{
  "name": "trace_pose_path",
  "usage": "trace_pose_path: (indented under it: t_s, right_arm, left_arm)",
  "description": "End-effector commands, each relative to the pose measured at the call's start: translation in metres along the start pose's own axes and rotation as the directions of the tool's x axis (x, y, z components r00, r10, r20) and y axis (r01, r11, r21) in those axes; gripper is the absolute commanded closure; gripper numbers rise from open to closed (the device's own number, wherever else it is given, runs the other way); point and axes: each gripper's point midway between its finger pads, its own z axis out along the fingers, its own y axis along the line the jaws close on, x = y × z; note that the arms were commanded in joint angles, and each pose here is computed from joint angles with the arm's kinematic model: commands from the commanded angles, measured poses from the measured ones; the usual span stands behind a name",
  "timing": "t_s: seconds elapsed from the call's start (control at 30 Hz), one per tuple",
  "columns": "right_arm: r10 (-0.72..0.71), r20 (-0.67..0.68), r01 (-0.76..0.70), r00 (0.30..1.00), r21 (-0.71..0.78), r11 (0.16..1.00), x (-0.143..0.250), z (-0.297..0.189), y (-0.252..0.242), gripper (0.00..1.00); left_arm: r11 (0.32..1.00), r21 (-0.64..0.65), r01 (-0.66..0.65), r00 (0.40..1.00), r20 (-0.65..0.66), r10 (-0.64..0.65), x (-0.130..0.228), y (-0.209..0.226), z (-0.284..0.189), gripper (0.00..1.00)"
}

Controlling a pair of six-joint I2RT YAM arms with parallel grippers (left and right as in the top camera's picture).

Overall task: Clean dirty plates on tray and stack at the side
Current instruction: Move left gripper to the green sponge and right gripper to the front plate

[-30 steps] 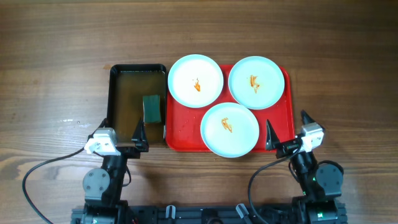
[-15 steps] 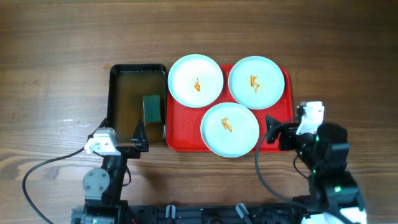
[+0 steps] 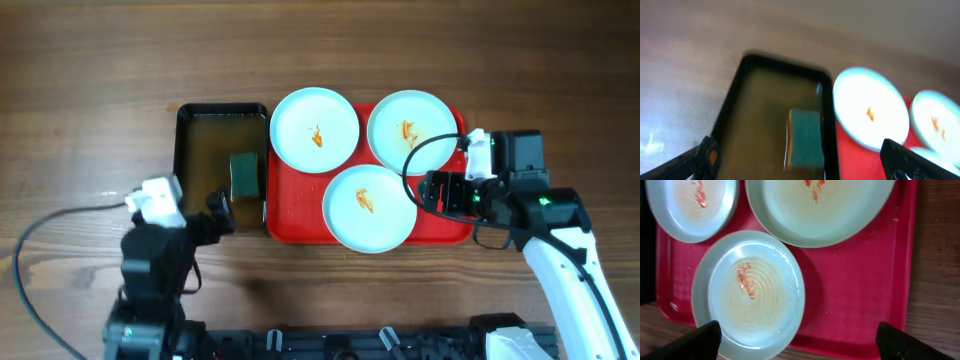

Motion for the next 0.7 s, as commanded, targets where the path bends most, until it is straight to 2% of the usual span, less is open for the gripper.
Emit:
trace_pose_path:
  t_s: [0.0, 0.07, 0.17, 0.3, 0.5, 0.6, 0.67]
  right_arm:
    - [-0.030, 0.044, 0.034, 0.999, -0.095, 0.995, -0.015, -0.006, 0.020, 0.01]
    - [-0.006, 0.051, 0.011, 0.999, -0.097, 0.995, -0.017, -0.005, 0.020, 0.04]
    - [-0.004, 0.040, 0.008, 0.999, -0.095, 0.995, -0.016, -0.003, 0.019, 0.04]
    - [-0.001, 0.027, 0.003, 1.000, -0.093, 0.996, -0.015, 0.000, 0.018, 0.04]
    - [0.001, 0.021, 0.001, 1.000, -0.092, 0.996, -0.015, 0.002, 0.018, 0.04]
    - [0.001, 0.022, 0.001, 1.000, -0.092, 0.996, -0.015, 0.002, 0.018, 0.04]
    - [0.001, 0.023, 0.002, 1.000, -0.092, 0.996, -0.015, 0.002, 0.018, 0.04]
  left_arm:
    - [0.999, 0.011, 0.038, 0.989, -0.146, -0.036, -0.018, -0.017, 0.009, 0.00]
    - [0.998, -0.044, 0.036, 0.946, -0.319, -0.049, -0.022, -0.021, 0.022, 0.00]
    - [0.994, -0.105, 0.024, 0.883, -0.464, -0.071, -0.021, -0.021, 0.045, 0.00]
    - [0.992, -0.126, 0.019, 0.846, -0.527, -0.083, -0.003, -0.016, 0.072, 0.00]
    - [0.996, -0.086, 0.032, 0.866, -0.495, -0.071, -0.006, -0.023, 0.105, 0.00]
    - [0.997, -0.071, -0.013, 0.834, -0.551, -0.028, 0.016, -0.024, 0.121, 0.05]
    - [0.997, -0.053, -0.055, 0.792, -0.610, 0.011, 0.040, -0.026, 0.130, 0.09]
